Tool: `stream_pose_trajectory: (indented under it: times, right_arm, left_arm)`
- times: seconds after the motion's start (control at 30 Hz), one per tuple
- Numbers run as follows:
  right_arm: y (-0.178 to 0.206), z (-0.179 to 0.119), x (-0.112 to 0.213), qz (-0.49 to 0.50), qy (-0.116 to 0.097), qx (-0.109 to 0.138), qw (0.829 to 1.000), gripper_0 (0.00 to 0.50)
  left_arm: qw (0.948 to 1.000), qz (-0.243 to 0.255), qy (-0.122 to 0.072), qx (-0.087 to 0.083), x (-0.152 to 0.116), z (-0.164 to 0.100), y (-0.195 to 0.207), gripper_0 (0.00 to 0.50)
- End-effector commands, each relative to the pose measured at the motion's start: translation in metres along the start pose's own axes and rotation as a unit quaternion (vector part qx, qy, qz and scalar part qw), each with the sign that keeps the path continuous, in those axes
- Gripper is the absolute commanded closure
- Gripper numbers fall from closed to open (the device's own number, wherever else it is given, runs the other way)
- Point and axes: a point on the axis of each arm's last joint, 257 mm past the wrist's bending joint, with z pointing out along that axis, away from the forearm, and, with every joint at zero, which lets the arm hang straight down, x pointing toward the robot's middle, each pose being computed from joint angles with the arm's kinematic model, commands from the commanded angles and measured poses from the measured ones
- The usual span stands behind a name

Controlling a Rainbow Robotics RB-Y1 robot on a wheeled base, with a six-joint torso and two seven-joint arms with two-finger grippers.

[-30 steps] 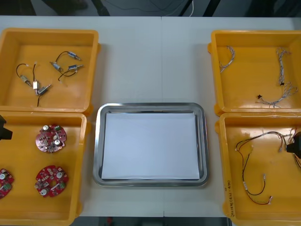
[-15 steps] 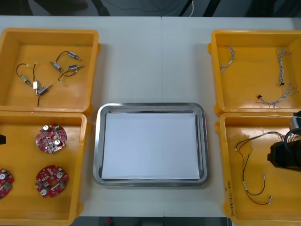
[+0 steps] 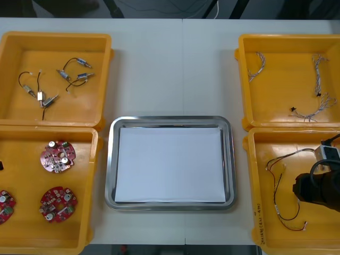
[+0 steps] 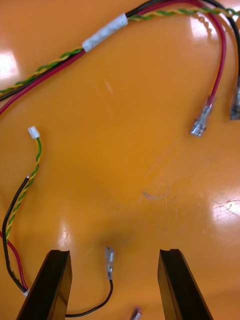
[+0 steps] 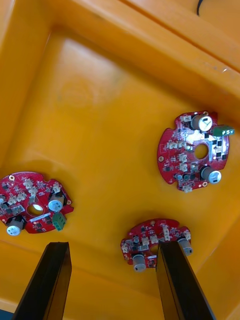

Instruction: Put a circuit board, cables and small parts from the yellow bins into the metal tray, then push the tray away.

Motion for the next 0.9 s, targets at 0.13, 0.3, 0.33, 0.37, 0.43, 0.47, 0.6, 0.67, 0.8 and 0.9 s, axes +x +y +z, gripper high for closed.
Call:
stream_pose_trajectory:
  times: [0.13,0.3,0.33,0.37,0.43,0.47,0.6,0.67,0.8,0.9]
  right_arm:
    - [0.008,0.005,0.023,0.026,0.000,-0.017,1.000,0.000]
    - [0.008,0.013,0.025,0.036,-0.002,-0.023,0.999,0.000]
    - [0.009,0.017,0.024,0.039,-0.004,-0.026,0.999,0.000]
    - [0.009,0.019,0.024,0.040,-0.005,-0.027,0.999,0.000]
    - [0.009,0.024,0.023,0.042,-0.008,-0.029,0.999,0.000]
    - [0.009,0.024,0.022,0.042,-0.008,-0.029,0.999,0.000]
    - [0.009,0.025,0.023,0.045,-0.006,-0.030,0.999,0.000]
    - [0.009,0.025,0.024,0.046,-0.004,-0.029,0.999,0.000]
    - [0.010,0.026,0.028,0.047,0.000,-0.028,0.999,0.000]
    - [0.010,0.028,0.029,0.052,0.002,-0.028,0.998,0.000]
  left_arm:
    - [0.9980,-0.063,-0.002,-0.005,0.016,0.004,0.013,0.000]
    - [0.9970,-0.077,0.005,-0.005,0.026,0.010,0.017,0.000]
    - [0.9968,-0.079,0.006,-0.004,0.029,0.011,0.017,0.000]
    - [0.9968,-0.080,0.005,-0.002,0.029,0.012,0.017,0.000]
    - [0.9965,-0.083,0.007,-0.003,0.035,0.017,0.019,0.000]
    - [0.9966,-0.083,0.007,-0.002,0.035,0.018,0.019,0.000]
    - [0.9961,-0.088,0.006,-0.003,0.042,0.026,0.022,0.000]
    - [0.9958,-0.091,0.010,-0.005,0.046,0.030,0.025,0.000]
    - [0.9952,-0.096,0.017,-0.008,0.053,0.034,0.028,0.000]
    - [0.9947,-0.100,0.020,-0.009,0.057,0.038,0.032,0.000]
